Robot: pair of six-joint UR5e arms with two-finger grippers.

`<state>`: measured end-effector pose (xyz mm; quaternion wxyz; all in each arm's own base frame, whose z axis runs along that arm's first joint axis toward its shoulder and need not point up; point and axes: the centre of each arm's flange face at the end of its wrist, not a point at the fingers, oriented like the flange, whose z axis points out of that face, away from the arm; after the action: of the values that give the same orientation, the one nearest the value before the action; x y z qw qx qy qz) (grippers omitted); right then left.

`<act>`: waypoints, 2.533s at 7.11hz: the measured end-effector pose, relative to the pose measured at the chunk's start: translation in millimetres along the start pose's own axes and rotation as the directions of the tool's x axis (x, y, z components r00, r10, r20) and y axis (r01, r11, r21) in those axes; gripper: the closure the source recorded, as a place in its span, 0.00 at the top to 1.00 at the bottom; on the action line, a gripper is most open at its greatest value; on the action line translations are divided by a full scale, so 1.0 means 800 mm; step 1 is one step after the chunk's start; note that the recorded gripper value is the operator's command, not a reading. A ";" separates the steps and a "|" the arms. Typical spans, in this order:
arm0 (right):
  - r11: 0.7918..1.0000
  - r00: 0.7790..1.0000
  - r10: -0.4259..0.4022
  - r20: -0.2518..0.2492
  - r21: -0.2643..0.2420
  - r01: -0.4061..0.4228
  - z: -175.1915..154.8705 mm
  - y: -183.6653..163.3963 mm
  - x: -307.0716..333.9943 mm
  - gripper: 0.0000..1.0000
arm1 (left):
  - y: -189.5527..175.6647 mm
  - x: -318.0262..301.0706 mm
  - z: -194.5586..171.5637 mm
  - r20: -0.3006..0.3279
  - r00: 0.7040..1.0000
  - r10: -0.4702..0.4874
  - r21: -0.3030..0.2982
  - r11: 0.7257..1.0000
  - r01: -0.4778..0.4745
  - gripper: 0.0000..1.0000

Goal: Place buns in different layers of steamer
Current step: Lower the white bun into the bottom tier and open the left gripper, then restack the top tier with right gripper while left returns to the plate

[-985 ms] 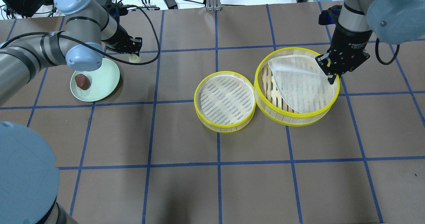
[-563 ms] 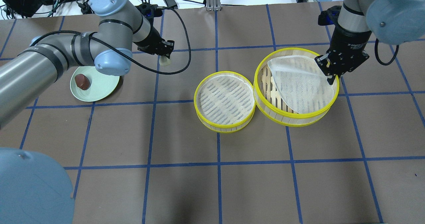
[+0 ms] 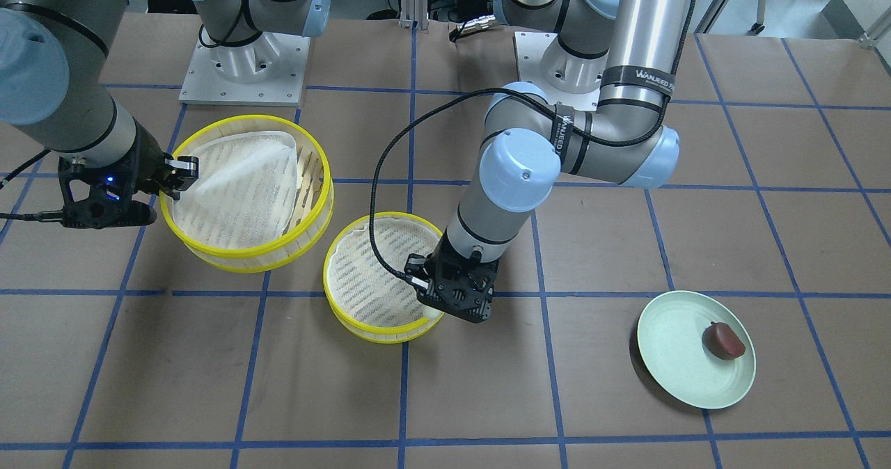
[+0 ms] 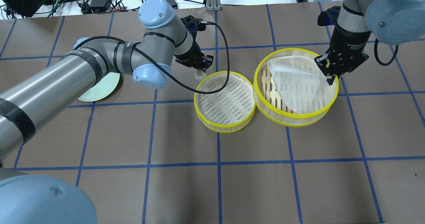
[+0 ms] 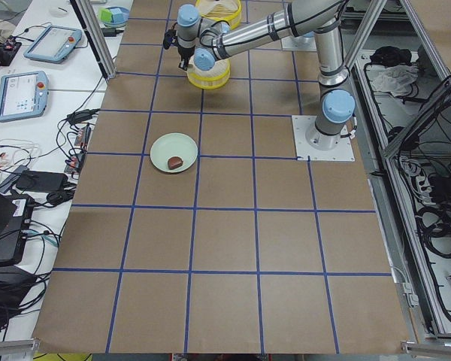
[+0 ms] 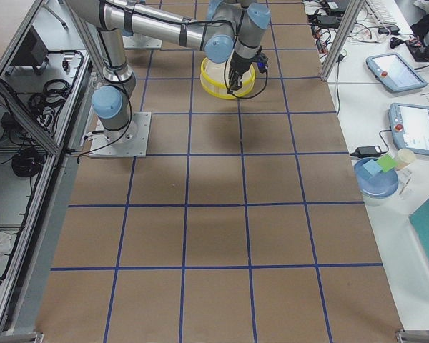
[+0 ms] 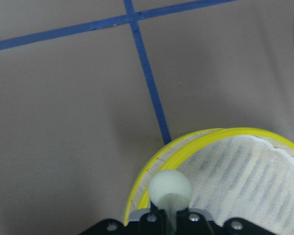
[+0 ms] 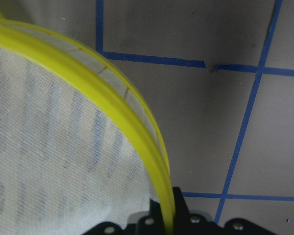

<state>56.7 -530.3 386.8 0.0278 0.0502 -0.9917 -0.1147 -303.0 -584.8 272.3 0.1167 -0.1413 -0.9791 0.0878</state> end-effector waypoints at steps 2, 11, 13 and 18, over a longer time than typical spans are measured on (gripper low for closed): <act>1.000 1.000 -0.001 0.000 -0.001 0.001 0.001 0.000 -0.001 0.00 | 0.008 0.033 0.007 -0.007 1.000 0.016 -0.010 1.000 -0.016 1.00; 1.000 1.000 0.007 0.002 -0.006 -0.007 0.005 -0.002 -0.006 0.00 | 0.020 0.069 -0.006 0.032 0.999 -0.039 -0.025 0.999 0.040 1.00; 0.999 1.000 0.031 0.001 -0.016 -0.031 0.016 -0.014 -0.014 0.00 | 0.008 0.006 -0.020 0.121 0.992 -0.024 -0.039 0.999 0.029 1.00; 0.992 0.994 0.111 -0.006 0.062 -0.111 0.061 -0.062 -0.175 0.00 | 0.003 -0.280 -0.104 0.245 0.962 -0.118 -0.002 0.992 0.122 1.00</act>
<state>196.8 -552.8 322.0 0.0374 -0.0036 -0.9959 -0.0821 -72.4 -637.7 306.2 -0.0007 -0.0708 -0.9935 0.0889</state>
